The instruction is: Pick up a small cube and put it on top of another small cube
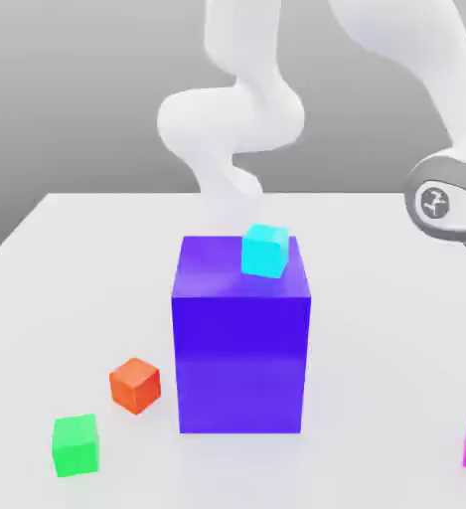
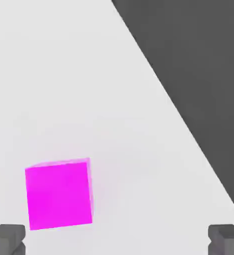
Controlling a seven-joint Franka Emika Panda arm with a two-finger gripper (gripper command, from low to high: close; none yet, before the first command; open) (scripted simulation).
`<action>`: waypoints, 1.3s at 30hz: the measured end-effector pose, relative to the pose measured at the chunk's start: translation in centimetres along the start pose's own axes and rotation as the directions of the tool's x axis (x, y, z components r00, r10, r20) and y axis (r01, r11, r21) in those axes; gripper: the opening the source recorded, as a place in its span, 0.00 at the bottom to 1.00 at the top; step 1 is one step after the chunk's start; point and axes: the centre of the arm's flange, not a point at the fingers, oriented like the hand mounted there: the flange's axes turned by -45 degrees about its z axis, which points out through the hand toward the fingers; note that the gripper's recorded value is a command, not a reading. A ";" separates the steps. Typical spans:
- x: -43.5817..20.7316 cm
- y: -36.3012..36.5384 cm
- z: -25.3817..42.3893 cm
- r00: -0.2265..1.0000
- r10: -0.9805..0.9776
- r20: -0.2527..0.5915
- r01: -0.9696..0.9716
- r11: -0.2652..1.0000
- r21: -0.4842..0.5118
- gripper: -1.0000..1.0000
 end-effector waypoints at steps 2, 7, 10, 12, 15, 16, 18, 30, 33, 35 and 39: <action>0.1 -0.4 2.9 1.000 -0.011 0.004 0.011 1.000 0.007 0.50; 0.1 -0.6 5.6 1.000 -0.015 0.006 0.015 1.000 0.009 0.00; 0.0 -0.6 6.2 1.000 -0.015 0.007 0.015 1.000 0.009 0.00; 0.1 -0.6 4.9 1.000 -0.015 0.007 0.015 1.000 0.010 0.00; 0.1 -0.5 1.0 1.000 -0.015 0.007 0.015 1.000 0.010 0.00; -1.0 1.0 0.2 1.000 0.012 0.011 -0.012 1.000 0.006 0.00; -4.4 5.3 -0.4 0.995 0.094 0.023 -0.094 0.996 -0.002 0.00; -30.5 19.9 -3.6 0.827 0.561 0.034 -0.561 0.828 -0.013 0.00; -38.2 21.3 -3.4 0.743 0.669 0.023 -0.669 0.743 -0.005 0.00; -43.3 22.1 -1.3 0.678 0.735 0.016 -0.735 0.678 0.000 0.00; -45.0 22.3 0.1 0.655 0.755 0.014 -0.755 0.655 0.001 1.00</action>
